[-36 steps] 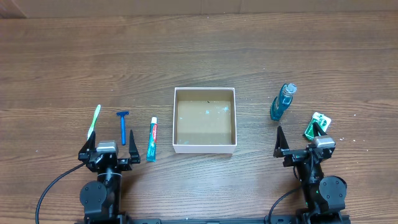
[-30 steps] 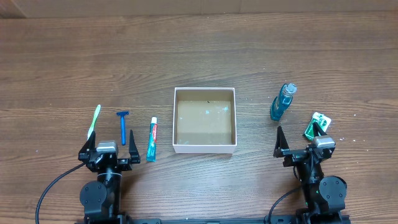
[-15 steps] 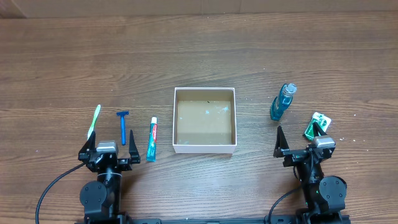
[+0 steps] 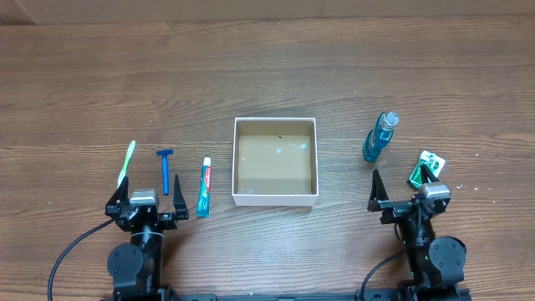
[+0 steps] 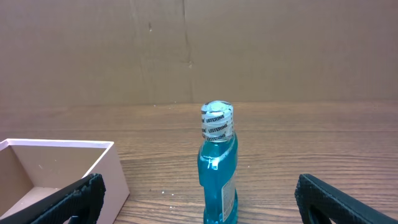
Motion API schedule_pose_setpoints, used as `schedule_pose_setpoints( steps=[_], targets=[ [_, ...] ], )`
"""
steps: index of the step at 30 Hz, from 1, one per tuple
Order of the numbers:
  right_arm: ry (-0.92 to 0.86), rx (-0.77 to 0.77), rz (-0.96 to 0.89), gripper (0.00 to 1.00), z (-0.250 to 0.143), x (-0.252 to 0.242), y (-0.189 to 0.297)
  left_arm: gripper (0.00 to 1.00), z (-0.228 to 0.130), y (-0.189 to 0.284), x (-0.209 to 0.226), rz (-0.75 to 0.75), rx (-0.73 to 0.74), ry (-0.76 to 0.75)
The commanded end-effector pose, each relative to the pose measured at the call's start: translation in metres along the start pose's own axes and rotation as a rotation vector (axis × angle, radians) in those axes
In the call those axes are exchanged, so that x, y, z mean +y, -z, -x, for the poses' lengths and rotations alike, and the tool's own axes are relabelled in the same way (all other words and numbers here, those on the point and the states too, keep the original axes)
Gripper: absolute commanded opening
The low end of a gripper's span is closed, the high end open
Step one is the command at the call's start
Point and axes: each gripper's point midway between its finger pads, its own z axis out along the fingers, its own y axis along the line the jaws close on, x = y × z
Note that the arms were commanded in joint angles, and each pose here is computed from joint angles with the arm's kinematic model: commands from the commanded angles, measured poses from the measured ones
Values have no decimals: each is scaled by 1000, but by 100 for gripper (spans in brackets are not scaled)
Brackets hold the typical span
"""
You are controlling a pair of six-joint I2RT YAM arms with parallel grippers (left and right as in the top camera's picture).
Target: Pack container
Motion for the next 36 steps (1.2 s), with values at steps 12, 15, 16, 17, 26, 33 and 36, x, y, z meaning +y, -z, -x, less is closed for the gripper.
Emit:
schedule_pose_setpoints(
  steps=[12,15,16,17,26,33,36],
  targets=[
    [-30,-5,11,100,-1,2,0,100,-1,0,5,32,-1,-20],
    [-76,-4,11,100,-1,2,0,100,1,0,5,33,-8,-20],
    [-77,-5,11,100,-1,2,0,100,2,0,4,29,-11,-4],
    [-76,-5,11,100,-1,2,0,100,2,0,4,26,-14,50],
    [-102,65,-63,100,29,-7,1,100,29,17,-6,-36,53,271],
    [-147,256,-88,100,63,-4,-40,100,64,27,-4,-22,224,282],
    [-148,391,-87,100,78,1,-66,100,75,21,-3,-15,339,282]
  ],
)
